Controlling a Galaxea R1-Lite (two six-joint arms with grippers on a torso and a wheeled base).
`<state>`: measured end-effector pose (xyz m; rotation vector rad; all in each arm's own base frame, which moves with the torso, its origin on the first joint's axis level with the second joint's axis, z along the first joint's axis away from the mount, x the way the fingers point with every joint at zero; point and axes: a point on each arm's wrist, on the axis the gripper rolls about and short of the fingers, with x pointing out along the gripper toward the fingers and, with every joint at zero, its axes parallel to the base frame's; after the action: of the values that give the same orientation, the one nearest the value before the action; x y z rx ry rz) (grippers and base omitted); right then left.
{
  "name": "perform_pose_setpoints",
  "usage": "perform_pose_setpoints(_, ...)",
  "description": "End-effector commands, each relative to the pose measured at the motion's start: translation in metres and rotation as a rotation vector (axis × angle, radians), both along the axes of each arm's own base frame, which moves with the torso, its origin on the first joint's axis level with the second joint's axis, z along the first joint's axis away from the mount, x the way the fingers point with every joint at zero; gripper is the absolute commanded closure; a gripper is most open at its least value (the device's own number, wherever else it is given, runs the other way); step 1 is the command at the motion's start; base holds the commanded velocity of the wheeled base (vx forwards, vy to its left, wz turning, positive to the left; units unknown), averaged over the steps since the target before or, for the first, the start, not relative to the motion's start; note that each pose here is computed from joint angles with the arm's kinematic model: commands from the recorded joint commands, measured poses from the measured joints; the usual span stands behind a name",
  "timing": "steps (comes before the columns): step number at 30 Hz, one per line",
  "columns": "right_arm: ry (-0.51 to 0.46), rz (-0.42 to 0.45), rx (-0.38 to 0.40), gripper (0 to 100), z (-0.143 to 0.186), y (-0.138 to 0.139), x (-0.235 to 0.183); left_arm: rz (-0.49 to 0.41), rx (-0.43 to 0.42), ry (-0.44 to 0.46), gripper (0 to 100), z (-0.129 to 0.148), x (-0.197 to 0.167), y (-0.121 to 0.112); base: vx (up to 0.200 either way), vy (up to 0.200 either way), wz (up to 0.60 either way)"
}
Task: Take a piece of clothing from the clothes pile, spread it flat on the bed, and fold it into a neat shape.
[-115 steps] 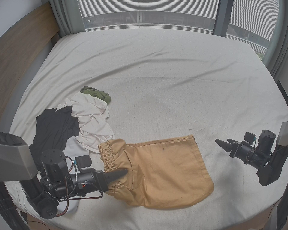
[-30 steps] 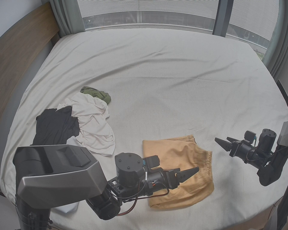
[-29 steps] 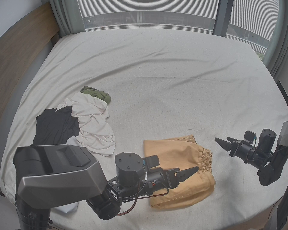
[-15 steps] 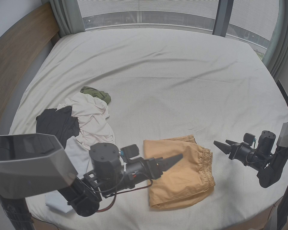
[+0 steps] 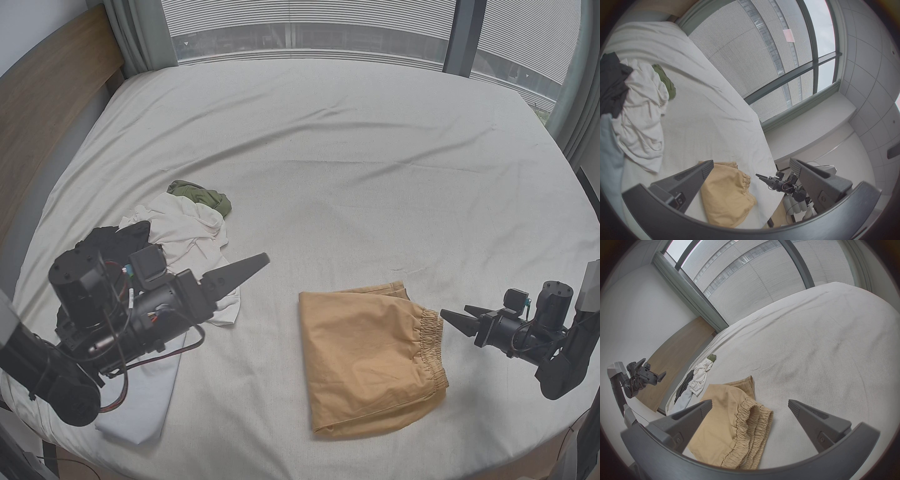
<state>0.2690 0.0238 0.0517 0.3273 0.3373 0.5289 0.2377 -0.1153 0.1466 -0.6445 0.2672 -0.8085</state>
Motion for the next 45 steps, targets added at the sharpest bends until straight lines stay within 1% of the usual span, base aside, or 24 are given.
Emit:
perform_pose_setpoints(1, 0.035, 0.011, -0.002, 0, -0.005, 0.002, -0.006, 0.041, 0.113, -0.073, 0, -0.006, -0.015, 0.025, 0.0, 0.0, 0.0)
perform_pose_setpoints(2, 0.038, 0.012, -0.002, 0, -0.006, 0.002, -0.007, 0.045, 0.125, -0.077, 0, -0.007, -0.015, 0.026, 0.0, 0.0, 0.0)
perform_pose_setpoints(4, 0.059, 0.03, -0.004, 0, -0.009, 0.006, -0.011, 0.065, 0.225, -0.102, 0, -0.021, -0.016, 0.033, 0.0, 0.0, 0.0)
perform_pose_setpoints(5, 0.071, 0.033, -0.005, 0, -0.01, 0.006, -0.013, 0.065, 0.26, -0.106, 0, -0.026, -0.017, 0.035, 0.0, 0.0, 0.0)
perform_pose_setpoints(6, 0.076, 0.036, -0.006, 0, -0.011, 0.006, -0.014, 0.067, 0.277, -0.107, 0, -0.028, -0.018, 0.037, 0.0, 0.0, 0.0)
perform_pose_setpoints(7, 0.092, 0.044, -0.016, 0, -0.015, 0.006, -0.017, 0.076, 0.338, -0.109, 0, -0.037, -0.022, 0.043, 0.0, 0.0, 0.0)
perform_pose_setpoints(8, 0.096, 0.055, -0.028, 0, -0.018, 0.006, -0.018, 0.077, 0.372, -0.105, 0, -0.043, -0.023, 0.046, 0.0, 0.0, 0.0)
perform_pose_setpoints(9, 0.099, 0.058, -0.032, 0, -0.019, 0.006, -0.019, 0.078, 0.383, -0.102, 0, -0.045, -0.023, 0.047, 0.0, 0.0, 0.0)
perform_pose_setpoints(10, 0.107, 0.078, -0.054, 0, -0.023, 0.004, -0.023, 0.073, 0.446, -0.101, 0, -0.056, -0.024, 0.05, 0.0, 0.0, 0.0)
perform_pose_setpoints(12, 0.123, 0.09, -0.071, 0, -0.028, 0.003, -0.027, 0.06, 0.511, -0.102, 0, -0.068, -0.026, 0.052, 0.0, 0.0, 0.0)
perform_pose_setpoints(13, 0.129, 0.09, -0.072, 0, -0.029, 0.003, -0.027, 0.057, 0.52, -0.104, 0, -0.069, -0.026, 0.052, 0.0, 0.0, 0.0)
perform_pose_setpoints(14, 0.145, 0.09, -0.075, 0, -0.032, 0.003, -0.029, 0.049, 0.547, -0.118, 0, -0.075, -0.026, 0.053, 0.0, 0.0, 0.0)
perform_pose_setpoints(16, 0.16, 0.093, -0.077, 0, -0.035, 0.003, -0.03, 0.033, 0.559, -0.148, 0, -0.08, -0.025, 0.053, 0.0, 0.0, 0.0)
perform_pose_setpoints(18, 0.179, 0.105, -0.09, 0, -0.04, 0.003, -0.033, 0.027, 0.558, -0.158, 0, -0.085, -0.024, 0.052, 0.0, 0.0, 0.0)
perform_pose_setpoints(21, 0.212, 0.13, -0.128, 0, -0.051, 0.004, -0.038, 0.021, 0.567, -0.146, 0, -0.089, -0.023, 0.052, 0.0, 0.0, 0.0)
perform_pose_setpoints(26, 0.249, 0.148, -0.14, 0, -0.061, 0.006, -0.038, 0.019, 0.565, -0.141, 0, -0.089, -0.025, 0.052, 0.0, 0.0, 0.0)
perform_pose_setpoints(27, 0.255, 0.166, -0.135, 0, -0.063, 0.009, -0.038, 0.017, 0.564, -0.139, 0, -0.089, -0.026, 0.052, 0.0, 0.0, 0.0)
perform_pose_setpoints(34, 0.285, 0.212, -0.119, 0, -0.069, 0.019, -0.039, 0.01, 0.569, -0.123, 0, -0.091, -0.03, 0.053, 0.0, 0.0, 0.0)
perform_pose_setpoints(42, 0.326, 0.244, -0.067, 0, -0.071, 0.032, -0.038, 0.006, 0.569, -0.119, 0, -0.092, -0.03, 0.053, 0.0, 0.0, 0.0)
perform_pose_setpoints(45, 0.338, 0.262, -0.034, 0, -0.07, 0.035, -0.036, 0.002, 0.569, -0.117, 0, -0.092, -0.031, 0.052, 0.0, 0.0, 0.0)
